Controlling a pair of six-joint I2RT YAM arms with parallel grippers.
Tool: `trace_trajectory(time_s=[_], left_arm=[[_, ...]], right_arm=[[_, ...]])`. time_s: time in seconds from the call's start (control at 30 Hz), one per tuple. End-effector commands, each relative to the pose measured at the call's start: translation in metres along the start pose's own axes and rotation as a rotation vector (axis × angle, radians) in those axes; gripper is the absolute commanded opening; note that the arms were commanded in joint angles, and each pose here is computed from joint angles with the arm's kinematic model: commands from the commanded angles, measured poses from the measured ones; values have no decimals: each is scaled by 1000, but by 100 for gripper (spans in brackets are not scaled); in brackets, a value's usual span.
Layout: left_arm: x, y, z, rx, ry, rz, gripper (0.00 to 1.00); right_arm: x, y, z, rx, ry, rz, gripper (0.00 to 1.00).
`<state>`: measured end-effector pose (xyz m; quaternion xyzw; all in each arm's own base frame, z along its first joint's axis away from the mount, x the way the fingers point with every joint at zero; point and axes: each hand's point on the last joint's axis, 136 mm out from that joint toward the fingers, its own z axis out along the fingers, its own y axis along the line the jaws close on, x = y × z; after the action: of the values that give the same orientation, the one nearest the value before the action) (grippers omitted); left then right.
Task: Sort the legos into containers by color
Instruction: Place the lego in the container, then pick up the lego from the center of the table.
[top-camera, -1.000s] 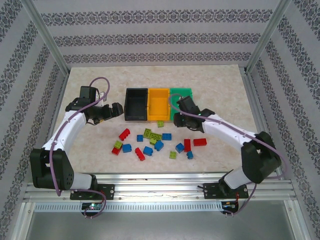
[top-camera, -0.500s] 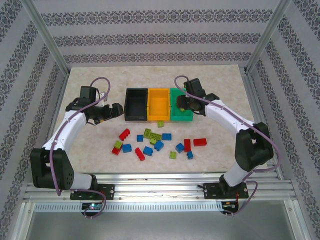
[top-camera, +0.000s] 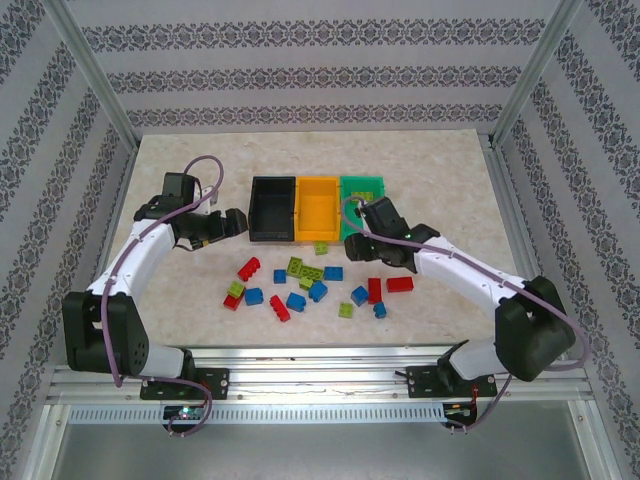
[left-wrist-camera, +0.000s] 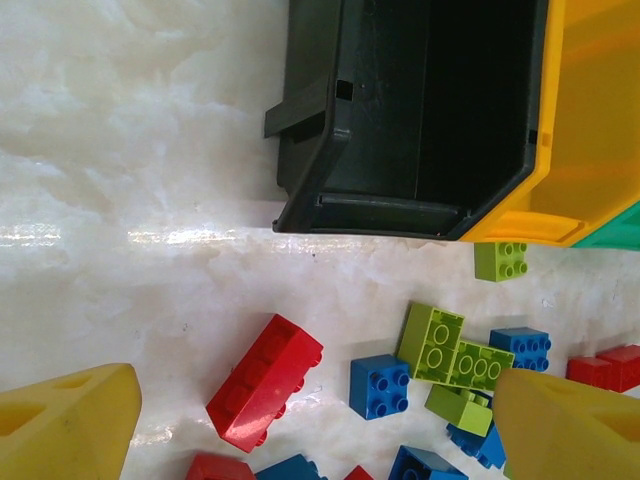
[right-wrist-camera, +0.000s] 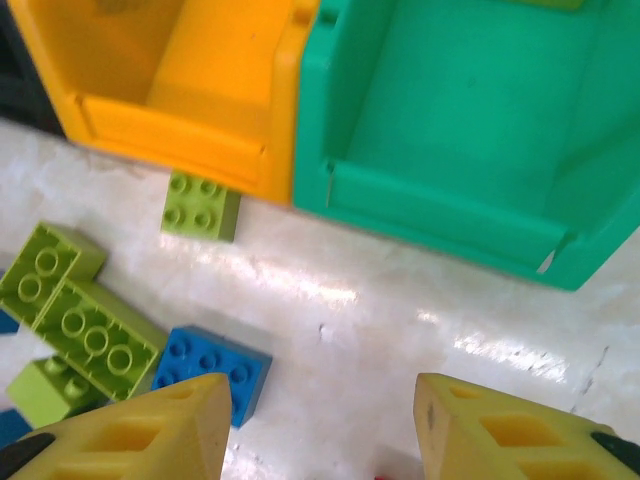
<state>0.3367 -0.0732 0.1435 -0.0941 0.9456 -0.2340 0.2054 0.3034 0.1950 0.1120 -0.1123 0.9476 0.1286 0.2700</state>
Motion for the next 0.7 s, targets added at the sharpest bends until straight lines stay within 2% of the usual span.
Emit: trace_trajectory(time_s=[0.0,0.17,0.4,0.67], left_arm=[[12,0,5,-19,60,17,88],[31,12,18,-142,164,59,83],[62,9,46,-213,352,169,67],[75,13,59,-273,418,238,62]], right_arm=[[9,8,1,-33,-2,-10,52],[10,11,7,-27,-4,-9,53],[16,11,7,3,-8,-47,53],[19,7,4,10,-32,-50,53]])
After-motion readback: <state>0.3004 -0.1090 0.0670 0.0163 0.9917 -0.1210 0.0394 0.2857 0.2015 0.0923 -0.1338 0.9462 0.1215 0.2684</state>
